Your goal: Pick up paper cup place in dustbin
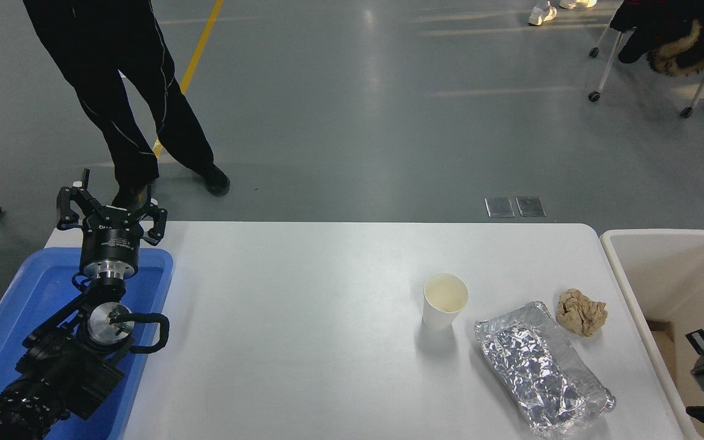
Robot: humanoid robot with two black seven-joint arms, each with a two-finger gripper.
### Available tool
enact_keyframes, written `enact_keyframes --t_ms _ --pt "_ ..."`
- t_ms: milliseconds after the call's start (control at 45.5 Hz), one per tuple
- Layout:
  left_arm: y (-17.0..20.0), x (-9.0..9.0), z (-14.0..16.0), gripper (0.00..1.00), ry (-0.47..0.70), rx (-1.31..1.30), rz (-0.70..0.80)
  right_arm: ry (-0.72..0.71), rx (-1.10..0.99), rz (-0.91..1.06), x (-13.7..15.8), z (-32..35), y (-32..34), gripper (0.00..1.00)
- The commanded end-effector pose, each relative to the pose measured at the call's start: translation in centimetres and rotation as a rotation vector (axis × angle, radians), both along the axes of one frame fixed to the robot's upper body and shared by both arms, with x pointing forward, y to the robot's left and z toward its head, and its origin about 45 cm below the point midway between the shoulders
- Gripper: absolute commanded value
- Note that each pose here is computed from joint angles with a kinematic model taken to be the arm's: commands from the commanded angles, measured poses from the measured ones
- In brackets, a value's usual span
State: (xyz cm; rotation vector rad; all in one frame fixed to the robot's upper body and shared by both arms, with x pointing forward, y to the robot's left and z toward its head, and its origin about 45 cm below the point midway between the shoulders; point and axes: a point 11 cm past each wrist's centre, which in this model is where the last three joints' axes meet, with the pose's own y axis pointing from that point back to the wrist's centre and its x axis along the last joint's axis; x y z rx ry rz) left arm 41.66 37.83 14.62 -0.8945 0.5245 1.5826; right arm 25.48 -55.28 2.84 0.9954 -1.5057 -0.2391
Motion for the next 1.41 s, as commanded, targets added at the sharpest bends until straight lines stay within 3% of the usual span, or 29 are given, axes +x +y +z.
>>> enact_keyframes --t_ms 0,659,835,967,1209,1385 --pt "0.0 0.0 0.0 0.99 0.003 0.000 -0.004 -0.001 -0.014 -0.038 -0.2 0.2 -0.4 0.00" --pt "0.0 0.1 0.0 0.99 0.005 -0.001 0.010 -0.035 -0.030 -0.020 1.9 2.8 -1.8 0.00" --pt "-0.1 0.1 0.1 0.99 0.001 0.004 -0.003 -0.051 0.020 0.032 4.9 5.9 -2.1 0.69" --pt "-0.2 0.1 0.1 0.99 0.001 0.002 -0.006 -0.019 0.078 0.087 5.6 8.0 -1.5 1.00" --pt "-0.2 0.1 0.1 0.99 0.000 0.002 -0.007 0.107 0.060 0.308 9.9 16.3 2.9 1.00" --pt "-0.1 0.1 0.1 0.99 0.000 0.003 -0.006 0.154 0.069 0.525 12.7 23.8 10.8 1.00"
